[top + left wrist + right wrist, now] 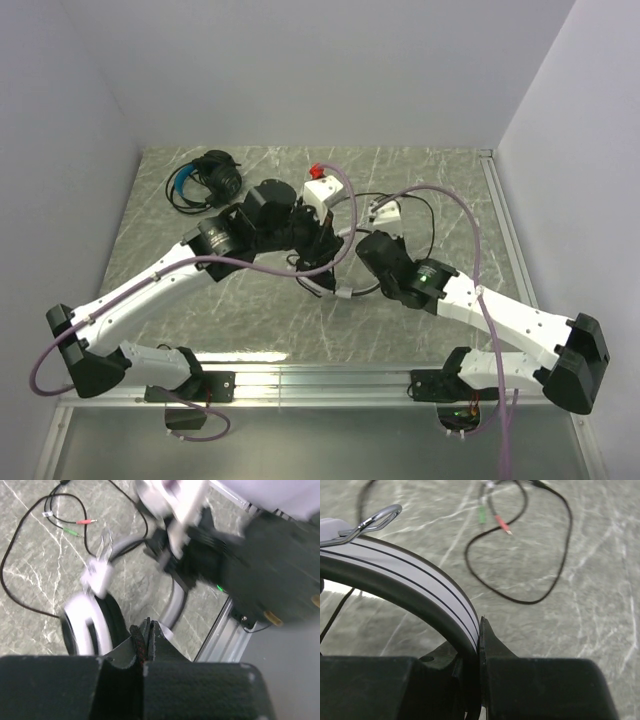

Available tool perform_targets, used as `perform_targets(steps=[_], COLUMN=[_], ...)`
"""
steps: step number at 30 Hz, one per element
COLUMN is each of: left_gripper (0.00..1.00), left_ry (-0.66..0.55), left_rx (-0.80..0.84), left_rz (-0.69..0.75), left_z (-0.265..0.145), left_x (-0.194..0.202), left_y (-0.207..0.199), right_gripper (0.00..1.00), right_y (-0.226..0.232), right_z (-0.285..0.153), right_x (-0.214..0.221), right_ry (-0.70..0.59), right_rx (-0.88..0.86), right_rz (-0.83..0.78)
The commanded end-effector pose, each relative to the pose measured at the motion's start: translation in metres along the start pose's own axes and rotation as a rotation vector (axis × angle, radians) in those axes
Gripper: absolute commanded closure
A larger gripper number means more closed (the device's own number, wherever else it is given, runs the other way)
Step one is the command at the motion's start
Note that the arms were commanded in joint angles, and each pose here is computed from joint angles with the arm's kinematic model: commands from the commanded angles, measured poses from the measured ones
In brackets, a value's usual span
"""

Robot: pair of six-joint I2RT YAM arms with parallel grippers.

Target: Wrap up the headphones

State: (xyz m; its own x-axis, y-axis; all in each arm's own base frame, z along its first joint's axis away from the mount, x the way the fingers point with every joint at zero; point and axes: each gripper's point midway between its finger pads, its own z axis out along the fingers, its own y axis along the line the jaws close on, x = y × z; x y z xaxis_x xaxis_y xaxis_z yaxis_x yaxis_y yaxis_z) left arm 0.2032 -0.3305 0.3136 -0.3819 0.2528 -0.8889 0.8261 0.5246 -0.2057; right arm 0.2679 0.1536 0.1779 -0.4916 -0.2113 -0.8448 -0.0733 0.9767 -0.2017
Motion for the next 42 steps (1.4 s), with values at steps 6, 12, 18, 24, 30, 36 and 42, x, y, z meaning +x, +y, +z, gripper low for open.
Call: perform_targets(steps=[6, 12, 18, 24, 30, 36, 42], left_gripper=[0.96, 0.96, 0.95, 0.96, 0.96, 0.95, 0.95], left_ry=[0.182, 0.244, 0.250, 0.271, 0.263, 0.252, 0.179], left_rx=[0.130, 0.011, -0.011, -0.127, -0.200, -0.313, -0.204], left_rz=[0.065, 0.055, 0.063, 0.098, 0.191, 0.229, 0.276], left_z=[-0.019, -0.025, -0.030, -0.022, -0.012, -0.019, -0.004], left_x=[0.004, 0.006, 0.001, 0.004, 0.007, -0.005, -0.016], left_y=[-0.011, 0.008, 0.011, 0.035, 0.056, 0.075, 0.060], right_gripper=[1.00, 1.00, 1.00, 1.00, 1.00, 1.00, 1.00], right_y=[0.022, -0.004, -0.031, -0.013, 0.013, 0.011, 0.047], right_z=[-0.038, -0.035, -0.035, -0.043, -0.067, -0.065, -0.089], right_x=[-0.032, -0.025, -0.022, -0.023, -0.026, -0.009, -0.017], right_ry=[-0.085, -0.059, -0.048, -0.032, -0.046, 0.052, 0.021], right_rx=[-0.164, -0.005, 0.158, -0.004, -0.276, -0.246, -0.511], right_rz=[0.001, -0.013, -0.037, -0.053, -0.049, -0.128, -0.089])
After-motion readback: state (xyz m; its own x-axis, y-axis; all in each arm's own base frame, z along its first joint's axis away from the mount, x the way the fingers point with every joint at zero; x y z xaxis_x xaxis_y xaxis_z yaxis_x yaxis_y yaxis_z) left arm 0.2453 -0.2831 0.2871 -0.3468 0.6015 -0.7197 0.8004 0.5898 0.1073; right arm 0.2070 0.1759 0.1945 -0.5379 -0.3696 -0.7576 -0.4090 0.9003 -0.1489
